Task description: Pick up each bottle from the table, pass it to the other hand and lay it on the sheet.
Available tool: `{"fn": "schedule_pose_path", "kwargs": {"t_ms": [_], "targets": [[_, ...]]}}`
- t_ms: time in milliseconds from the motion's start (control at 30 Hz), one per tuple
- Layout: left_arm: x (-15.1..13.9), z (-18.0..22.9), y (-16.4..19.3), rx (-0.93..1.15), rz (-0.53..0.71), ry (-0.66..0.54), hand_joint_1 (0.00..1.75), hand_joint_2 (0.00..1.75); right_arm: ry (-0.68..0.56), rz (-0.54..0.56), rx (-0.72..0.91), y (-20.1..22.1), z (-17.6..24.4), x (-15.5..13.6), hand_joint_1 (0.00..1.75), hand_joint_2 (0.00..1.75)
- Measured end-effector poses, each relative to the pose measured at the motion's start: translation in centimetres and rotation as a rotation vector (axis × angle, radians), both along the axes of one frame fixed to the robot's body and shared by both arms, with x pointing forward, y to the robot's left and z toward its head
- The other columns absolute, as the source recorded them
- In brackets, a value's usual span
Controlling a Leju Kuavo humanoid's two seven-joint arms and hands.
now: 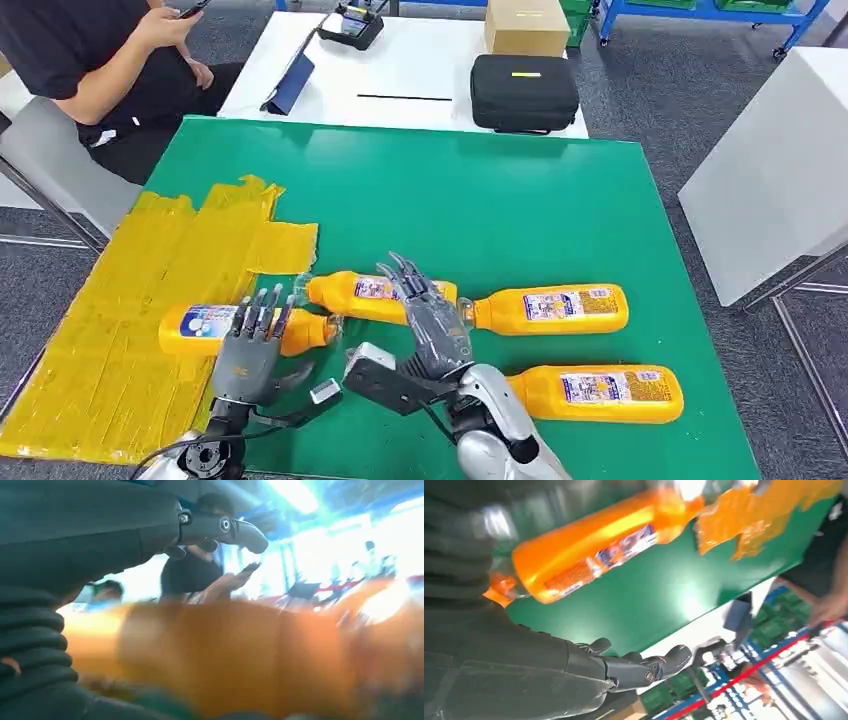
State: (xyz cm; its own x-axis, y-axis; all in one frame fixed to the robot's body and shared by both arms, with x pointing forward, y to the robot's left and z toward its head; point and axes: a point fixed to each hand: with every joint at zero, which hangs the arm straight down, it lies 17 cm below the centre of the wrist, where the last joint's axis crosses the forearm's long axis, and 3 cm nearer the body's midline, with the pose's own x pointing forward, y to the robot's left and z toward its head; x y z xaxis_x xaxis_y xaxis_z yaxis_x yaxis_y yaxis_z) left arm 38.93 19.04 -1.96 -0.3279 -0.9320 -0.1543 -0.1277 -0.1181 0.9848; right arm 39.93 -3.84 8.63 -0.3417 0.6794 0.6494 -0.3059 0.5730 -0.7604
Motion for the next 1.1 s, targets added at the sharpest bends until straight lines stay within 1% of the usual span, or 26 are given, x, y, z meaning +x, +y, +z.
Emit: {"fn": "schedule_pose_path", "kwargs": {"t_ms": [167,300,367,467,533,567,633,667,733,800,933,1100], "targets": [[0.1,2.2,-1.3,-0.034,-0.053,-0.047,0.0,0.0,0.015,-0.028,-0.019,-1.1,-0.8,0.5,0.0,1.75],[0.1,5.9,-2.3,-0.135,-0.096,-0.111,0.0,0.0,0.024,-0.048,-0.043,-1.9,-1.5,0.9,0.0,1.75],[-0.2,10.3,-2.8,-0.276,-0.145,-0.181,0.0,0.0,0.036,-0.06,-0.069,-2.5,-2.3,1.0,0.0,1.75],[-0.1,16.2,-2.3,-0.495,-0.2,-0.302,0.0,0.0,0.054,-0.072,-0.098,-3.1,-3.4,1.5,0.0,1.75],[-0.2,19.0,0.3,-0.699,-0.156,-0.382,0.0,0.0,0.068,-0.073,-0.117,-3.3,-4.2,1.7,0.0,1.75],[-0.1,20.1,2.3,-0.831,-0.103,-0.417,0.0,0.0,0.081,-0.076,-0.129,-3.6,-4.9,1.8,0.0,1.75],[-0.1,20.8,5.7,-1.077,0.003,-0.449,0.0,0.0,0.1,-0.086,-0.153,-4.1,-6.2,2.0,0.0,1.75],[-0.3,20.9,6.6,-1.144,0.028,-0.456,0.0,0.0,0.107,-0.089,-0.162,-4.3,-6.6,2.2,0.0,1.75],[-0.6,21.2,7.7,-1.273,0.059,-0.467,0.0,0.0,0.127,-0.091,-0.178,-4.7,-7.7,2.4,0.0,1.75],[-0.8,21.5,8.0,-1.388,0.066,-0.463,0.0,0.0,0.154,-0.093,-0.189,-5.1,-8.8,2.5,0.0,1.75],[-1.1,22.3,6.8,-1.429,0.022,-0.455,0.0,0.0,0.183,-0.095,-0.212,-5.6,-10.2,2.6,0.0,1.75],[-1.2,22.9,5.8,-1.475,-0.017,-0.433,0.0,0.0,0.197,-0.104,-0.228,-5.9,-10.8,3.0,0.0,1.75]]}}
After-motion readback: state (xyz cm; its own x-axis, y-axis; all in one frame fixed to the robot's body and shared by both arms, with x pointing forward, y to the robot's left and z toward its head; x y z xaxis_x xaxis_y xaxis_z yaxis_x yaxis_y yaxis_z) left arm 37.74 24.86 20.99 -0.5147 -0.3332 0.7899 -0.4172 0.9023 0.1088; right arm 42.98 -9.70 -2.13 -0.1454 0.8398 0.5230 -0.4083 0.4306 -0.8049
